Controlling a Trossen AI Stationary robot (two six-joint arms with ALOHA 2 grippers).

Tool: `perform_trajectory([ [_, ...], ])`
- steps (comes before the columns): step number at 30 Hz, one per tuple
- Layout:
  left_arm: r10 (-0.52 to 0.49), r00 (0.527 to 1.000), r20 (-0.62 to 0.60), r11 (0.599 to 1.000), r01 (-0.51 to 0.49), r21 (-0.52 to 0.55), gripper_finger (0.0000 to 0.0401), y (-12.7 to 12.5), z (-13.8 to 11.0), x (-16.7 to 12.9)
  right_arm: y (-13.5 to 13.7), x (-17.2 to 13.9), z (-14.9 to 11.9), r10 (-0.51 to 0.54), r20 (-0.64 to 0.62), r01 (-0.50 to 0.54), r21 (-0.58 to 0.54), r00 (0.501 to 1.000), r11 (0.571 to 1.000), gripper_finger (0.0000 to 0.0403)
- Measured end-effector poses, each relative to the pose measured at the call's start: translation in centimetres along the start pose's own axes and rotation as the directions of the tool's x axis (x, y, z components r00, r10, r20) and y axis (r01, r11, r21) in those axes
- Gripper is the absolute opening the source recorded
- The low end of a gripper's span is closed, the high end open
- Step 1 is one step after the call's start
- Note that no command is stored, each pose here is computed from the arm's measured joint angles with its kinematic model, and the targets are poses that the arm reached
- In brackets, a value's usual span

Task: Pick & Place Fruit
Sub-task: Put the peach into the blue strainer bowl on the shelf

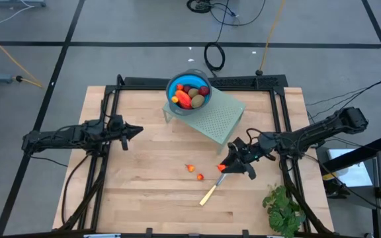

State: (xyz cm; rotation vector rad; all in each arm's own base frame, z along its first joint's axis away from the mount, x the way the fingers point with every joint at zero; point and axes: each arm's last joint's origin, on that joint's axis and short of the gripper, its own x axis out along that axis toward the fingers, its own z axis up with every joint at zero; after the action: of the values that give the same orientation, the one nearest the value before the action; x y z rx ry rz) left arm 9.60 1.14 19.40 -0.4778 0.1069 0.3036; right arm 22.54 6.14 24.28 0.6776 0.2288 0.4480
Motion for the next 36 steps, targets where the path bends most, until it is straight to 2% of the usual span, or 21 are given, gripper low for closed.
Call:
perform_trajectory([
  [5, 0.0, 1.0, 0.0, 0.999, 0.0, -0.054, 0.0021, 0.0, 0.0, 0.0, -0.4, -0.1, 0.6, -0.061, 0.073, 0.074, -0.192, 0.995, 0.978, 0.0125],
  [10, 0.0, 1.0, 0.0, 0.993, 0.0, -0.116, 0.0021, 0.0, 0.0, 0.0, -0.9, -0.4, 1.4, -0.109, 0.157, 0.165, -0.41, 0.982, 0.897, 0.0125],
  [14, 0.0, 1.0, 0.0, 0.99, 0.0, -0.142, 0.0021, 0.0, 0.0, 0.0, -1.2, -0.6, 2.1, -0.11, 0.206, 0.212, -0.579, 0.972, 0.787, 0.0125],
  [19, 0.0, 1.0, 0.0, 0.989, 0.0, -0.145, 0.0021, 0.0, 0.0, 0.0, -1.4, -0.9, 2.8, -0.099, 0.251, 0.256, -0.738, 0.963, 0.625, 0.0125],
  [26, 0.0, 1.0, 0.001, 0.989, 0.0, -0.145, 0.0021, 0.0, 0.0, 0.0, -1.5, -1.2, 3.5, -0.084, 0.302, 0.311, -0.871, 0.949, 0.381, 0.0125],
  [28, 0.0, 1.0, 0.001, 0.989, 0.0, -0.145, 0.0021, 0.0, 0.0, 0.0, -1.5, -1.3, 3.8, -0.076, 0.322, 0.329, -0.885, 0.944, 0.331, 0.0125],
  [30, 0.0, 1.0, 0.001, 0.989, 0.0, -0.145, 0.0021, 0.0, 0.0, 0.0, -1.6, -1.3, 3.9, -0.075, 0.333, 0.34, -0.887, 0.94, 0.313, 0.0125],
  [36, 0.0, 1.0, 0.001, 0.989, 0.0, -0.145, 0.0021, 0.0, 0.0, 0.0, -1.7, -1.4, 4.0, -0.078, 0.336, 0.343, -0.887, 0.939, 0.31, 0.0125],
])
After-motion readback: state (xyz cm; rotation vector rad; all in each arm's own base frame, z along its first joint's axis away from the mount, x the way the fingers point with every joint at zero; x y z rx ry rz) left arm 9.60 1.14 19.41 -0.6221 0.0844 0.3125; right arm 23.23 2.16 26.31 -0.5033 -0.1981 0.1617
